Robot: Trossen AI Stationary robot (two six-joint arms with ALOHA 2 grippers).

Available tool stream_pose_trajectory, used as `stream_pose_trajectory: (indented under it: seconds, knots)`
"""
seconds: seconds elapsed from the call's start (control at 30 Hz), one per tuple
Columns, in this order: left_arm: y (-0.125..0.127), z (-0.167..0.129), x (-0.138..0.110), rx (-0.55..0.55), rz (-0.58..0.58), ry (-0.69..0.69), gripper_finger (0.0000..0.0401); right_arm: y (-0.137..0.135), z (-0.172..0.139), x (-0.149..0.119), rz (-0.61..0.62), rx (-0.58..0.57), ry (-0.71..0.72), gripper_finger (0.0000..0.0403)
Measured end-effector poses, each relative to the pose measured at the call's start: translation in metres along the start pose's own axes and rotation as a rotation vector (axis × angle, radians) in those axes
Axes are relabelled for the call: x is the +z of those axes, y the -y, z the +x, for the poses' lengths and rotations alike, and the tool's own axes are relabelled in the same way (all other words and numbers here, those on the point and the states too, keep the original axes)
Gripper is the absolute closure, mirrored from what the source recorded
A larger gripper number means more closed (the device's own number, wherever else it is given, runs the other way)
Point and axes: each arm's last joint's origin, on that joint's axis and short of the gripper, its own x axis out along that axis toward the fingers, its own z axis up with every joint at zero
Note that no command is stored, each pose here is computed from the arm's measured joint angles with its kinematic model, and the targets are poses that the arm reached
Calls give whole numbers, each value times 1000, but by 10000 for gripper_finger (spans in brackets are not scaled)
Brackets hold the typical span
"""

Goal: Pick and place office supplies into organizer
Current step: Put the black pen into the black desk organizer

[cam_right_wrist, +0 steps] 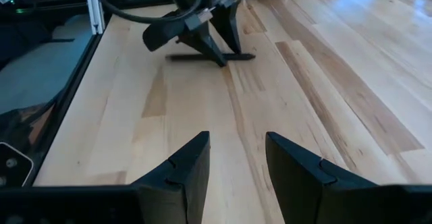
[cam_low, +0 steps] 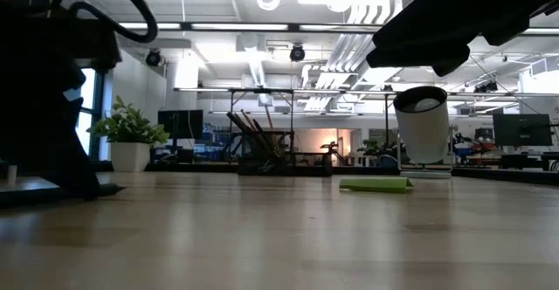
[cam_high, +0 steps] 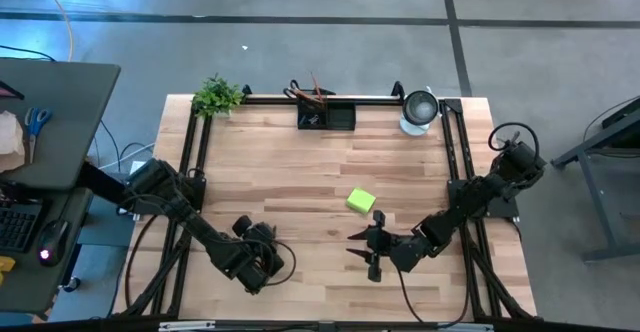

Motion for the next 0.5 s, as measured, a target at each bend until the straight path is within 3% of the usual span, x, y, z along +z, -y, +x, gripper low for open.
stream_pose_trajectory:
  seconds: [0.5]
  knots:
    - [-2, 2, -2, 31, 48, 4, 236, 0, 0, 0, 1, -3, 3, 265]
